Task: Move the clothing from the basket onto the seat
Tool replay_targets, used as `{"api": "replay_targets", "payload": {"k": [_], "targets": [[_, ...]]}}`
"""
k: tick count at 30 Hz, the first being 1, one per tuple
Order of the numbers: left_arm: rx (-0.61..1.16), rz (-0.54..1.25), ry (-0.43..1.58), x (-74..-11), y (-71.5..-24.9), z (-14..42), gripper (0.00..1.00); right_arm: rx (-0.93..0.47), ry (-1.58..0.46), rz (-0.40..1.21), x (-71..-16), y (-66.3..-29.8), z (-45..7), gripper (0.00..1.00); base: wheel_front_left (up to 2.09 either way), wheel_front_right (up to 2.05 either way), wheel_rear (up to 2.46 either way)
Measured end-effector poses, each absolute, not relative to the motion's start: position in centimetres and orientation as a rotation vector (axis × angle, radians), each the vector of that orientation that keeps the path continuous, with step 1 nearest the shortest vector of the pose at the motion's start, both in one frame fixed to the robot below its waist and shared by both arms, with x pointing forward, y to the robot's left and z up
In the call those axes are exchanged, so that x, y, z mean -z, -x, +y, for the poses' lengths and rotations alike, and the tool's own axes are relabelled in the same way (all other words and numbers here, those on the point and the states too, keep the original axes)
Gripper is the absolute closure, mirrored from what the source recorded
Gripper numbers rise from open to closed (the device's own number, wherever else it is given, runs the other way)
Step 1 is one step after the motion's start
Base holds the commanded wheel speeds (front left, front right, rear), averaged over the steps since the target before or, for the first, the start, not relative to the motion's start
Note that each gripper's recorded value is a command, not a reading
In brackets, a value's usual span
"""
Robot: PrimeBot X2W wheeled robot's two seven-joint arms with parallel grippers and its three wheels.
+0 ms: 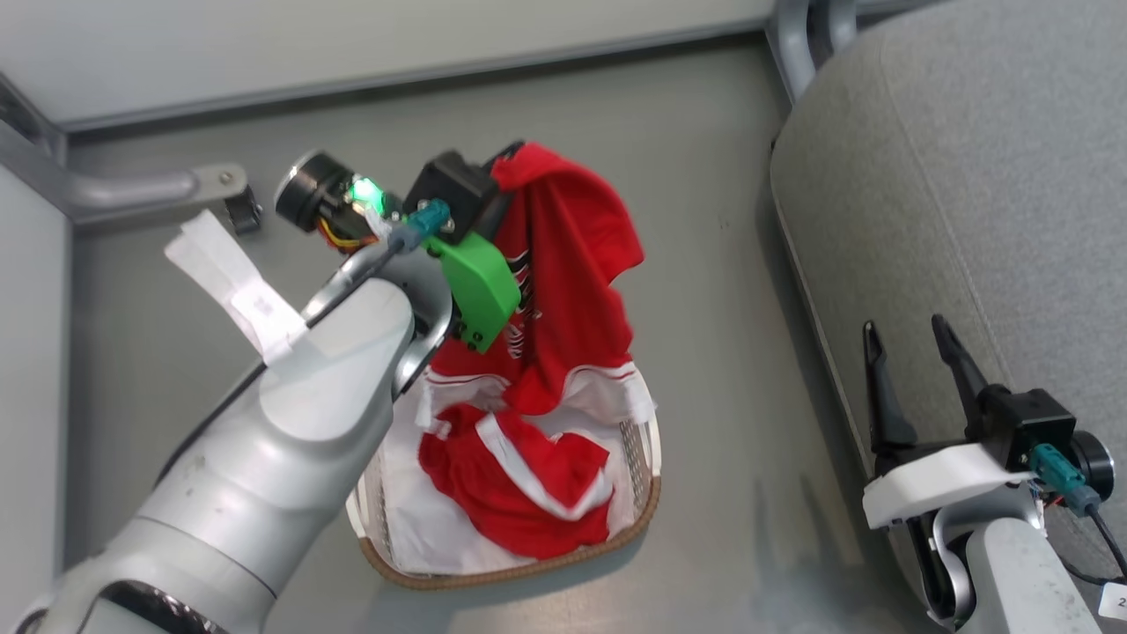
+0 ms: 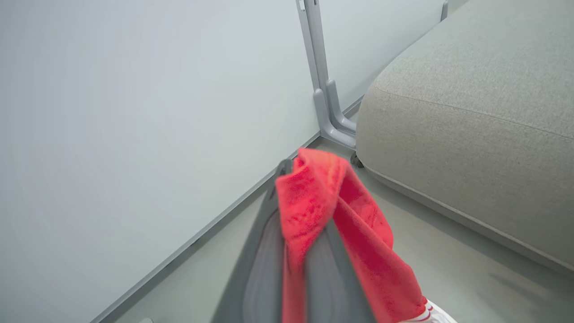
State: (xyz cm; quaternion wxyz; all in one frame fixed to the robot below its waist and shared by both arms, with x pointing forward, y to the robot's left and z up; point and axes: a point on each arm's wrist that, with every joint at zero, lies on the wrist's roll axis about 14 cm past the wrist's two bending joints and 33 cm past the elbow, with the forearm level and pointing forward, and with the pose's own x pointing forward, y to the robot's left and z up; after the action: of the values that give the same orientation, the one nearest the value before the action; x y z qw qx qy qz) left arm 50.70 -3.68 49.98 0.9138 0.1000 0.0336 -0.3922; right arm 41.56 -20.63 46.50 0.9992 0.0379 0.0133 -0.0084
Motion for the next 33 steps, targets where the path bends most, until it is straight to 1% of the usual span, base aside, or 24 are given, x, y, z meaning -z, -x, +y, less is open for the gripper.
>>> {"api": "replay_targets", "payload": {"k": [5, 11, 15, 20, 24, 28, 33], "targets": [[0.816, -0.096, -0.234, -59.3, -49.8, -3.9, 1.00, -0.014, -0.076, -0.026, -48.7, -40.1, -19.6, 0.00, 0.00, 0.00, 0.00], [0.822, -0.232, -0.195, -68.5, -47.6, -3.9, 1.00, -0.045, -0.057, -0.112, -51.8, -38.8, -18.7, 0.00, 0.00, 0.00, 0.00], [0.831, -0.290, -0.186, -72.5, -46.4, -3.9, 1.00, -0.074, -0.054, -0.170, -53.9, -38.5, -17.8, 0.00, 0.00, 0.00, 0.00], [0.849, -0.317, -0.171, -74.1, -45.8, -4.3, 1.00, -0.143, -0.041, -0.233, -56.3, -38.8, -15.7, 0.00, 0.00, 0.00, 0.00], [0.877, -0.314, -0.161, -74.0, -45.1, -4.9, 1.00, -0.246, 0.004, -0.248, -57.2, -39.7, -12.4, 0.00, 0.00, 0.00, 0.00], [0.889, -0.306, -0.155, -73.6, -44.5, -4.9, 1.00, -0.343, 0.080, -0.218, -56.6, -40.8, -10.0, 0.00, 0.00, 0.00, 0.00], [0.904, -0.315, -0.153, -73.6, -43.7, -5.0, 1.00, -0.423, 0.141, -0.140, -55.0, -42.1, -9.3, 0.00, 0.00, 0.00, 0.00]]}}
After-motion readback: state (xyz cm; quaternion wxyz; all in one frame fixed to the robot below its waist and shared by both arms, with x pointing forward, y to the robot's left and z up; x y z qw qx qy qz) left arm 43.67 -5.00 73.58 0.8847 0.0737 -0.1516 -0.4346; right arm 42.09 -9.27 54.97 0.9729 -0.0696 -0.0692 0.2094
